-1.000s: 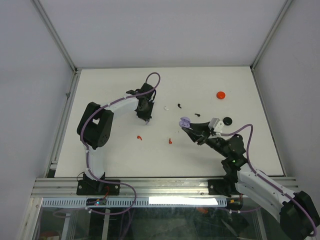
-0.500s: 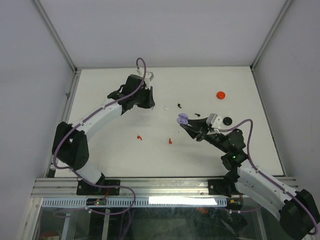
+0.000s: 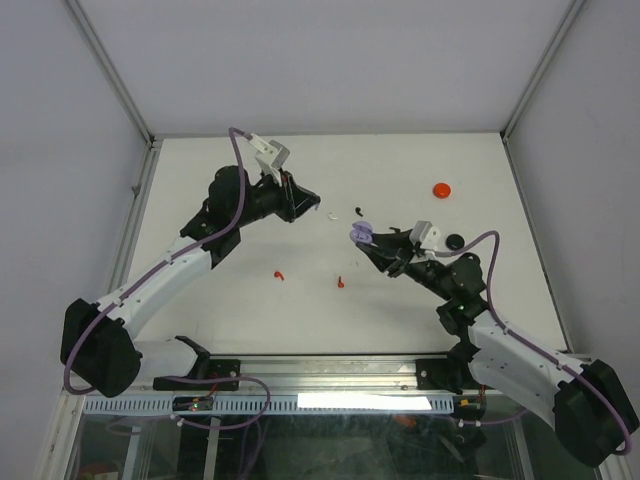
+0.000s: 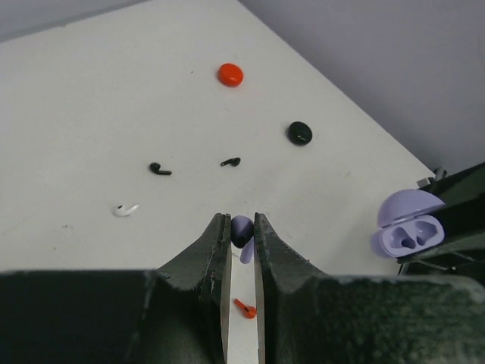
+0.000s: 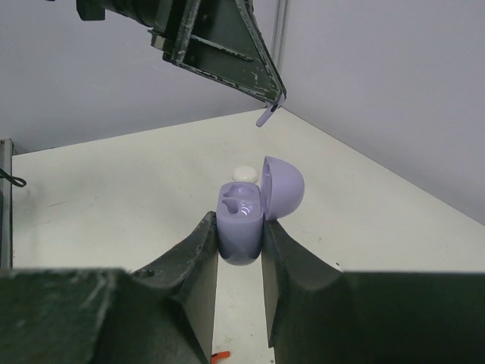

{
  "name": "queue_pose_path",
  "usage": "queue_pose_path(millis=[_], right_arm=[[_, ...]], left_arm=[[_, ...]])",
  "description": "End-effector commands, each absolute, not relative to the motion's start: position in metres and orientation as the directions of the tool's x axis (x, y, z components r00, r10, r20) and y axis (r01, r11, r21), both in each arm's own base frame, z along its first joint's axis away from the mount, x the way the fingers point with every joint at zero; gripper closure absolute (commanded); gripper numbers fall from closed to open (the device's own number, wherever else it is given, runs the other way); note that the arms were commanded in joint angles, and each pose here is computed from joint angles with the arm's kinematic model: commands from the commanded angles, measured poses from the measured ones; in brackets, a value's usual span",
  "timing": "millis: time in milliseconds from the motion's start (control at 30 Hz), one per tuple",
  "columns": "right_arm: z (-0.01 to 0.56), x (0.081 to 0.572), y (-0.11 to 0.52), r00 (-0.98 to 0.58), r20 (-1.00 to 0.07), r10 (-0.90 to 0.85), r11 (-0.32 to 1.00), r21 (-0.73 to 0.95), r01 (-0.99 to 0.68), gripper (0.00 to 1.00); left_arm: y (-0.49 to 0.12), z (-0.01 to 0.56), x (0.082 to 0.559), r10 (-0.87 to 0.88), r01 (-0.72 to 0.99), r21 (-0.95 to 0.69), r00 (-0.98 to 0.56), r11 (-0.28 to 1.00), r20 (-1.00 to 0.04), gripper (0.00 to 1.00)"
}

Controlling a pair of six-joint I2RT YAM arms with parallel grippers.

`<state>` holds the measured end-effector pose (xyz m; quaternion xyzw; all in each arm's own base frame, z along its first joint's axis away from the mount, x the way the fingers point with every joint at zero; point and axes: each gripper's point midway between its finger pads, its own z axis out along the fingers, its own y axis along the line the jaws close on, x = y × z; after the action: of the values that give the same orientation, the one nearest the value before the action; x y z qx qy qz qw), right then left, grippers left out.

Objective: Insert the wireless bluetooth earbuds into the charging case
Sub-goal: Pick up the earbud from the center of the board, then place the earbud in the charging case.

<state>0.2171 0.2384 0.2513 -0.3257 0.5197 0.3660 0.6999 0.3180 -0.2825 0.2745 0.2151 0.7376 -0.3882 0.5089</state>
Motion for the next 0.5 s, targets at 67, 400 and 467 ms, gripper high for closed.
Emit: queue_pose_path(millis=[67, 400, 467], right_arm=[[0.317, 0.215, 0.236, 0.324, -0.892, 0.316, 0.534, -0.115, -0.838, 1.0], [0.33, 0.209, 0.232, 0.329, -0.852, 0.406, 0.526, -0.076, -0.847, 1.0], [0.331, 0.206, 0.232, 0.333, -0.847, 0.413, 0.519, -0.082, -0.851, 1.0]], left_arm=[[-0.295, 0.353, 0.277, -0.242, 0.871, -0.259, -0.168, 0.417, -0.956, 1.0], [-0.319, 0.386, 0.229, -0.342, 0.937, -0.131, -0.013, 0.323, -0.94, 1.0], [-0.321, 0.388, 0.224, -0.357, 0.943, -0.122, -0.003, 0.31, -0.934, 1.0]])
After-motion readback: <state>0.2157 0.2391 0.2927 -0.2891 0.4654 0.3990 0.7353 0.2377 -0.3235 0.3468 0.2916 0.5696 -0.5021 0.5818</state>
